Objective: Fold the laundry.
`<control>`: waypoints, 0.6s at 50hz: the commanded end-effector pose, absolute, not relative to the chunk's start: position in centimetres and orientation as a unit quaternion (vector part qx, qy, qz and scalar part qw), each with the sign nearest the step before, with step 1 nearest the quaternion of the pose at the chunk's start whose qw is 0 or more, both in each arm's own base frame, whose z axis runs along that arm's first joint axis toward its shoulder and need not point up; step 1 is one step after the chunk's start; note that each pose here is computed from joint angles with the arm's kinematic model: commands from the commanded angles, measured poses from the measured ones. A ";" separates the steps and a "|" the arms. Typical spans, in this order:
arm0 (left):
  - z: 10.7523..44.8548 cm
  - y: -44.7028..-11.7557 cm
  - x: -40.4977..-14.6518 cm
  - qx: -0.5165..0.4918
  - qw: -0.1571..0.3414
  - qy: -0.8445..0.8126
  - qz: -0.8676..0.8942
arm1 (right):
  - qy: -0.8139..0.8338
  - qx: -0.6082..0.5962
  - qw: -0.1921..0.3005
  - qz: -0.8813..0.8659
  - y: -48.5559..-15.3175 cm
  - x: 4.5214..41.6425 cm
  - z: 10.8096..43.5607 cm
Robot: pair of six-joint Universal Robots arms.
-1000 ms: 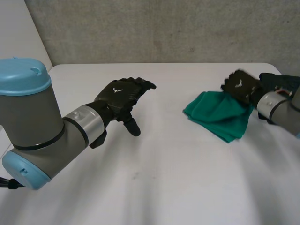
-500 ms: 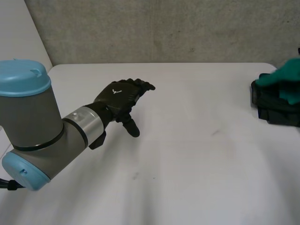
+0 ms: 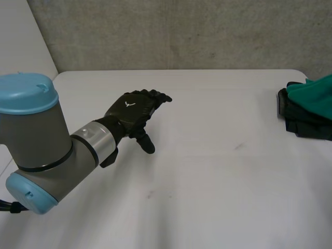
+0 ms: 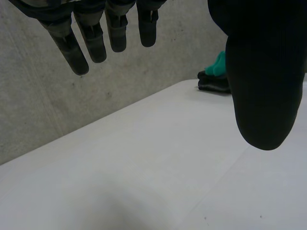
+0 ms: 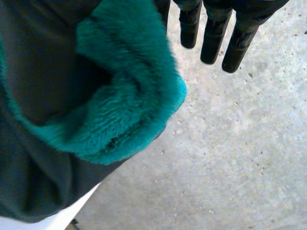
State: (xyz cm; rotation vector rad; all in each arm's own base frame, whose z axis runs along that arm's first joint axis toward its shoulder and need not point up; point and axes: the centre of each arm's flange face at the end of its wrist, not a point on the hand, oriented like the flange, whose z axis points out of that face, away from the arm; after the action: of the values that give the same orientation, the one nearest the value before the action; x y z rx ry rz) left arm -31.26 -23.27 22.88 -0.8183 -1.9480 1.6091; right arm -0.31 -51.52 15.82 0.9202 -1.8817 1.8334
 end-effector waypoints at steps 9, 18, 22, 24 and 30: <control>23.6 -23.3 -31.1 -0.296 0.239 -0.706 0.597 | -0.701 0.242 0.174 0.649 -46.0 -1.0 24.4; 26.4 -23.9 -29.9 -0.268 0.221 -0.690 0.635 | -0.671 0.120 0.255 0.686 -44.8 -2.7 31.3; 27.9 -24.5 -29.0 -0.238 0.201 -0.679 0.665 | -0.646 0.100 0.242 0.717 -44.0 -0.2 34.3; 28.8 -24.8 -28.4 -0.218 0.187 -0.673 0.682 | -0.630 0.084 0.222 0.739 -43.0 1.8 36.2; 30.6 -25.5 -26.7 -0.177 0.154 -0.662 0.712 | -0.604 0.064 0.158 0.778 -39.6 7.9 39.5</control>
State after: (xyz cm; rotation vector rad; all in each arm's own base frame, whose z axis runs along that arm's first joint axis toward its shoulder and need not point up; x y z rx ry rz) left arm -28.25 -24.84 28.94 -0.6089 -1.8966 1.9277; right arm 2.48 -42.53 36.79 0.2191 -1.7333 2.0599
